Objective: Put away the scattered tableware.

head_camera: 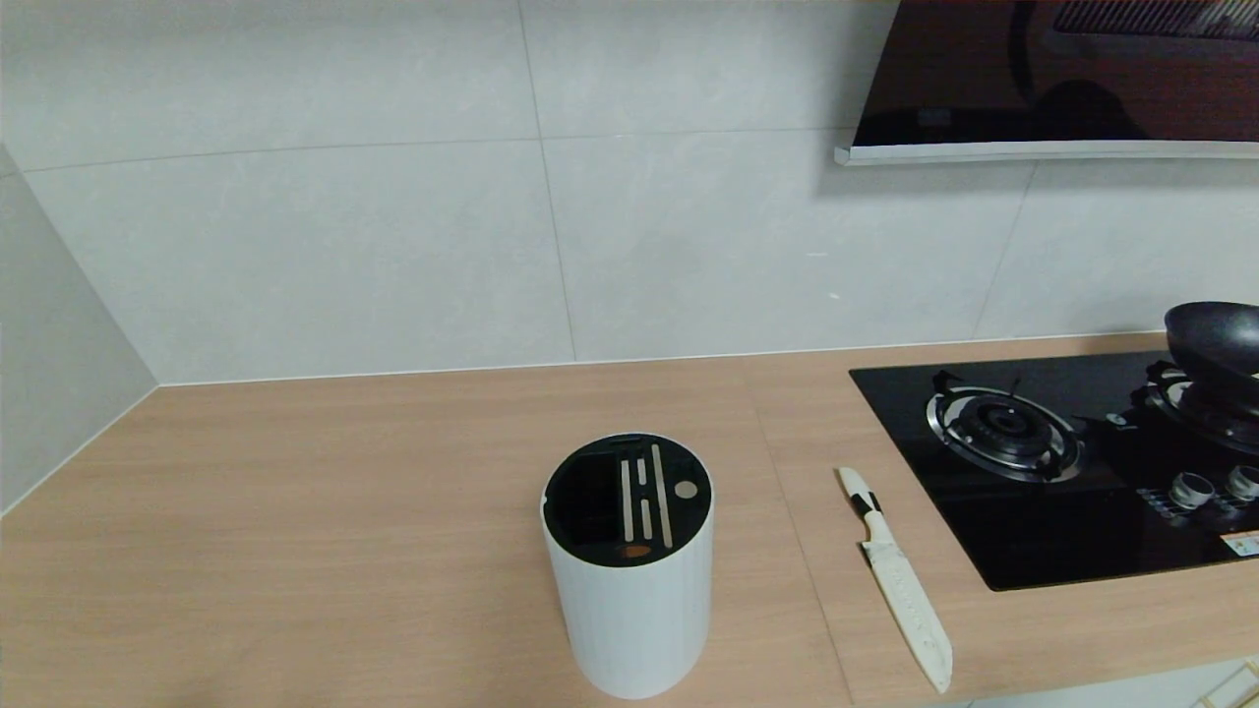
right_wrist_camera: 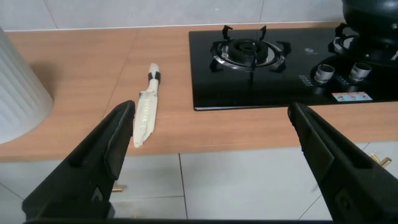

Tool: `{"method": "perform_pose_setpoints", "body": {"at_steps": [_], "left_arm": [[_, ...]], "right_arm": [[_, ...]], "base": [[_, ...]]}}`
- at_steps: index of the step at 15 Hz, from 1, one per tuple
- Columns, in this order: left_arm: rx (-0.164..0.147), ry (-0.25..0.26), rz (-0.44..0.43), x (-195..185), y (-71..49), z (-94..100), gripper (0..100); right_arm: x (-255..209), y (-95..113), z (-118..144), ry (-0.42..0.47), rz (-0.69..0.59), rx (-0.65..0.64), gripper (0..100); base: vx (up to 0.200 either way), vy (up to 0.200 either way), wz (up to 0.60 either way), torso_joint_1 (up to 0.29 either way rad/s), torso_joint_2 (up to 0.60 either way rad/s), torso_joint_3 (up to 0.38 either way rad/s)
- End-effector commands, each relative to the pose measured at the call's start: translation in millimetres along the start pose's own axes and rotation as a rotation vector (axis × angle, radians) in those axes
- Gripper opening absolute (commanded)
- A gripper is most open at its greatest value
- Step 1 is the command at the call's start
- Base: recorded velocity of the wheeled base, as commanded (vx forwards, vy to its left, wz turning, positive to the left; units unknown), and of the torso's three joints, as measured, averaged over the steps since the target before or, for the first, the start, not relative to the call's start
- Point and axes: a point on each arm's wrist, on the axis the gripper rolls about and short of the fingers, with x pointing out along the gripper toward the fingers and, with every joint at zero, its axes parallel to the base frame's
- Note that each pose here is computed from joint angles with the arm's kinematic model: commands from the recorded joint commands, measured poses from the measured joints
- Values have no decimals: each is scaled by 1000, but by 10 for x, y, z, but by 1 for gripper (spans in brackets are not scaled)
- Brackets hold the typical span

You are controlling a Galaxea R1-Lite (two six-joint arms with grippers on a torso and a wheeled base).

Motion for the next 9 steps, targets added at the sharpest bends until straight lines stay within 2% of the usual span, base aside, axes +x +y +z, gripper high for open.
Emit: {"method": "perform_pose_setpoints", "body": {"at_steps": [1, 9], "left_arm": [[0, 1, 0, 1, 0, 1, 100], [0, 1, 0, 1, 0, 1, 100]], "right_arm": [[1, 0, 3, 2, 0, 0, 100], [1, 0, -2, 2, 0, -48, 100]], "base": [[0, 0, 0, 0, 0, 0], [0, 0, 0, 0, 0, 0]]}}
